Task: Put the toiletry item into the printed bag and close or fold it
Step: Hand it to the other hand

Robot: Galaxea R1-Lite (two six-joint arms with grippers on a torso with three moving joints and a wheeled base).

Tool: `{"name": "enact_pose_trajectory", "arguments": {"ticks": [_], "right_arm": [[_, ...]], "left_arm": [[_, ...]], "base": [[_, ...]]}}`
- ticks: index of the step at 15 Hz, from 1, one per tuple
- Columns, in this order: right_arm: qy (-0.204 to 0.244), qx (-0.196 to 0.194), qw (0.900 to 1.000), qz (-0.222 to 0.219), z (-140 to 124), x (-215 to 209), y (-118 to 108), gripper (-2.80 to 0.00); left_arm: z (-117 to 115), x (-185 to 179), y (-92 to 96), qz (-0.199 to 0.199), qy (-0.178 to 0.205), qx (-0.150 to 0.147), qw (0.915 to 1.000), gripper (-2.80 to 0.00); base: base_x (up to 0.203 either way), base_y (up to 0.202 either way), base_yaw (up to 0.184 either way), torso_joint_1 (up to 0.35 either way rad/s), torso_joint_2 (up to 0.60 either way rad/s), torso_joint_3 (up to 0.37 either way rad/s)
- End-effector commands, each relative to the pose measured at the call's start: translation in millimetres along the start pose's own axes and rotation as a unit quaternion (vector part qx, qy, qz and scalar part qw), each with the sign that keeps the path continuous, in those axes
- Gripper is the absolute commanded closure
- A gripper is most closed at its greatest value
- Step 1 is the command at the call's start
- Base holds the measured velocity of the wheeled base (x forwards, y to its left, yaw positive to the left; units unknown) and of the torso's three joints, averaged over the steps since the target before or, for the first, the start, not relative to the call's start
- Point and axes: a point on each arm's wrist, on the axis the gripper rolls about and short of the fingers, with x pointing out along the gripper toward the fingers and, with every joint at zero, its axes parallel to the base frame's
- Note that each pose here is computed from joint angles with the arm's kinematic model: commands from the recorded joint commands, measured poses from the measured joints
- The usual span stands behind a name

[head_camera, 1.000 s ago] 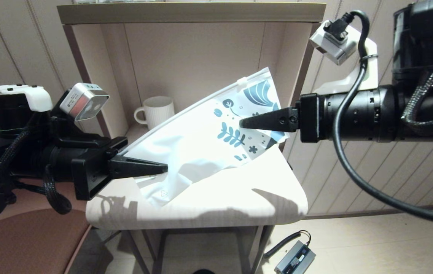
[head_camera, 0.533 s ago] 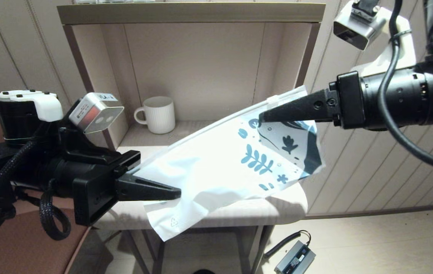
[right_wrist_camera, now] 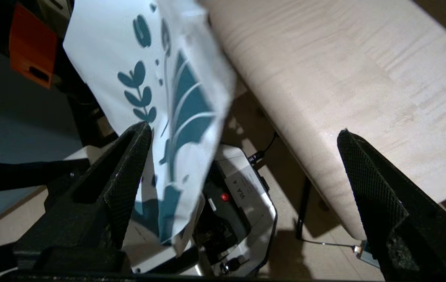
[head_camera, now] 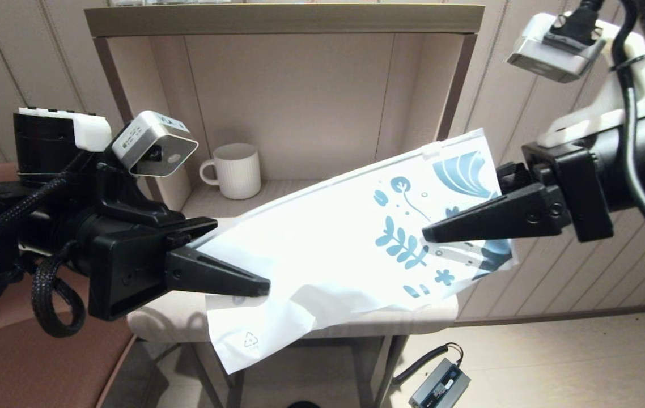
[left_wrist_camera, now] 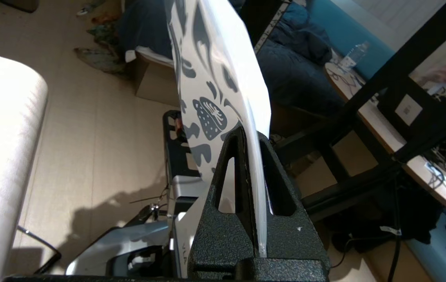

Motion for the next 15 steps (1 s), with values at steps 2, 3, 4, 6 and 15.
{"name": "enact_pose_trajectory", "arguments": {"ticks": [2,3,4,6,15], "right_arm": [[0.03,-0.044,0.999,0.009,-2,-5,3,-2.8],[0.032,-0.051,0.998,0.014,1,-4,3,-2.8],[0.03,-0.053,0.998,0.021,4,-4,3,-2.8],[0.037,-0.048,0.998,0.034,11,0,0,-2.8],[0.06,-0.06,0.994,0.073,16,13,-8,-2.8]], "left_arm": [[1,1,1.0,-0.019,0.003,0.001,0.9998,0.0],[0,1,1.0,-0.023,0.004,0.0,0.9997,0.0],[-1,1,1.8,-0.023,0.004,-0.002,0.9997,0.0],[-3,5,4.0,-0.029,0.007,-0.005,0.9995,0.0],[-4,14,2.0,-0.045,0.014,-0.001,0.9989,0.0]], "base": [[0.0,0.0,0.0,0.0,0.0,0.0],[0.0,0.0,0.0,0.0,0.0,0.0],[0.0,0.0,0.0,0.0,0.0,0.0],[0.0,0.0,0.0,0.0,0.0,0.0],[0.0,0.0,0.0,0.0,0.0,0.0]]}}
